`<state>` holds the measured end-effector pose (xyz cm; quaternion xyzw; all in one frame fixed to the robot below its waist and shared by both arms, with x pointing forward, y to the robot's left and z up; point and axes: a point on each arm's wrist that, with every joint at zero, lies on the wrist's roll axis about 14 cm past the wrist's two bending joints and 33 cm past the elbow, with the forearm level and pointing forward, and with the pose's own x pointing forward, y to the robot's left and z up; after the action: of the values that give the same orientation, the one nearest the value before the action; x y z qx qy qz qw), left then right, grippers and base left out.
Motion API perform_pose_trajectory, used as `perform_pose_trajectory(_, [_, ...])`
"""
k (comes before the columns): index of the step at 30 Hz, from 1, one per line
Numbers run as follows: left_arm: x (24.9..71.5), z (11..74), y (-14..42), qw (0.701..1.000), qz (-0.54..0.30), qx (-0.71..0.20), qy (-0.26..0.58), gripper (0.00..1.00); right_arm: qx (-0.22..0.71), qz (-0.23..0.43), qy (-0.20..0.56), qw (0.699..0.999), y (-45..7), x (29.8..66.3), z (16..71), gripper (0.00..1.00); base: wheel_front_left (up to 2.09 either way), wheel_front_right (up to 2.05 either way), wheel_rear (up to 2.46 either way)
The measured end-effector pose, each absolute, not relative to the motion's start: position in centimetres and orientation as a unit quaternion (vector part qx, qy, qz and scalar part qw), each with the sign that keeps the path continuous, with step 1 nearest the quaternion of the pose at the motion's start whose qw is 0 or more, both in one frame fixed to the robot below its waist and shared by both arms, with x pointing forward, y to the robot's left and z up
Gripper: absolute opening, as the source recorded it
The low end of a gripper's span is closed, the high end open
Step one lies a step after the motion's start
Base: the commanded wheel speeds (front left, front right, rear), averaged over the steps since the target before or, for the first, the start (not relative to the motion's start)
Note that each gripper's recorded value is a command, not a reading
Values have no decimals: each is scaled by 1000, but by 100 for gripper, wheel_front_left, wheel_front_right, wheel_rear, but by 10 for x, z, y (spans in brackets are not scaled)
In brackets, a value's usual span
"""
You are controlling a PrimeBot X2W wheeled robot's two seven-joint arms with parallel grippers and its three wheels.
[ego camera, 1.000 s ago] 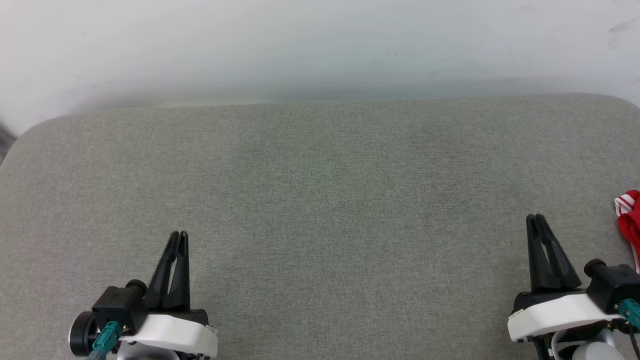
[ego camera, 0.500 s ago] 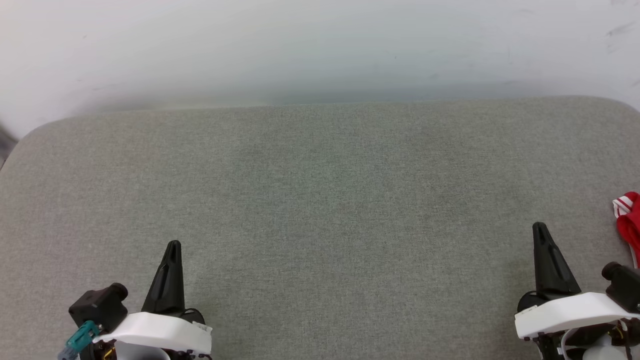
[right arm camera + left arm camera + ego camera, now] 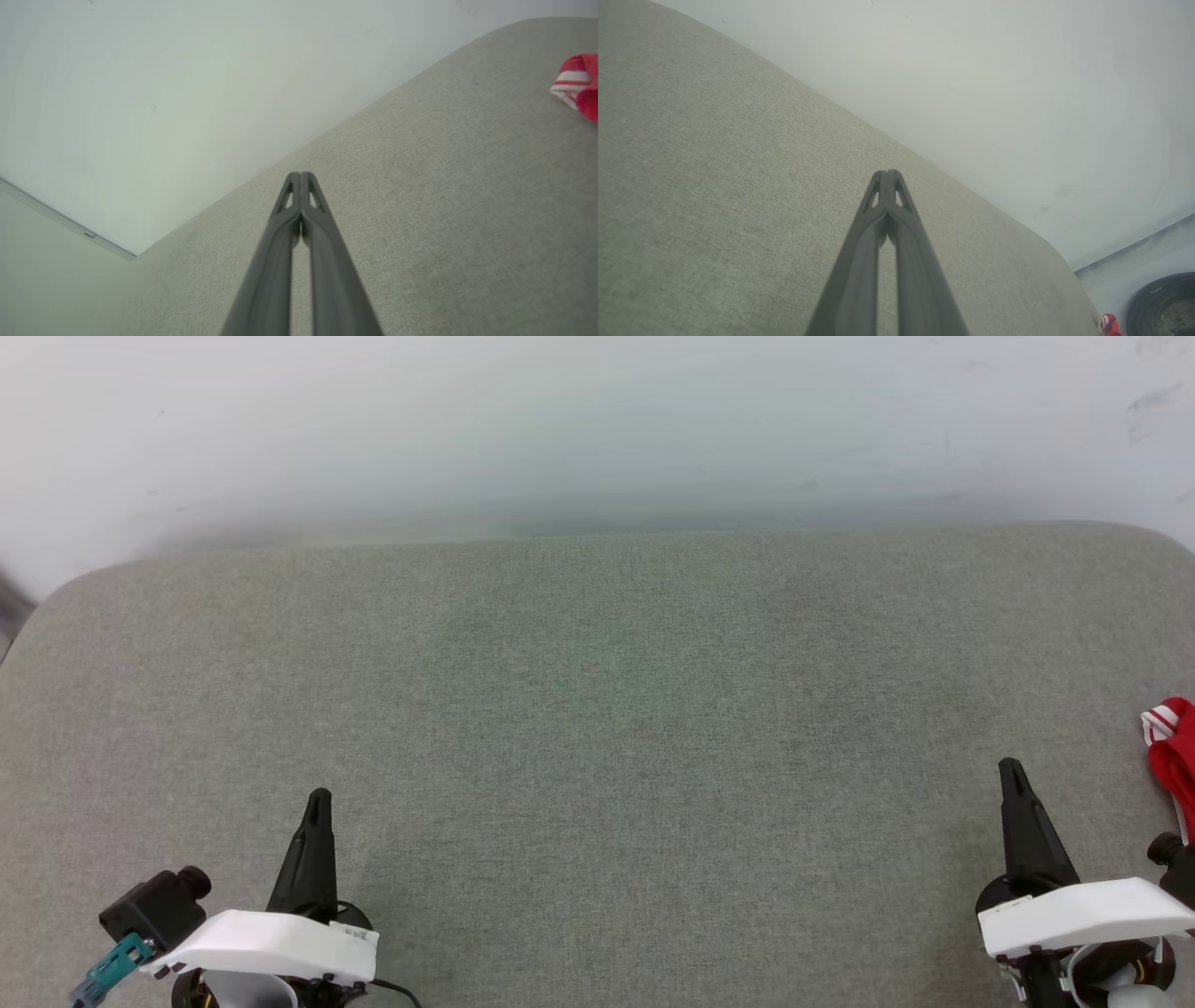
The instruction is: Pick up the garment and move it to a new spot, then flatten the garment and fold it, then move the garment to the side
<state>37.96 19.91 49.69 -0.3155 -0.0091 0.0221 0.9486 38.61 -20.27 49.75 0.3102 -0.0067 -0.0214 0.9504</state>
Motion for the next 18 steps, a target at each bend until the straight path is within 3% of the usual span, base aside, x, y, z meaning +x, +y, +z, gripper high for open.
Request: perform_pose_trajectory(18, [382, 493, 201, 904, 30, -427, 3, 0, 423, -30, 7, 906, -204, 385, 492, 0, 0, 0, 0])
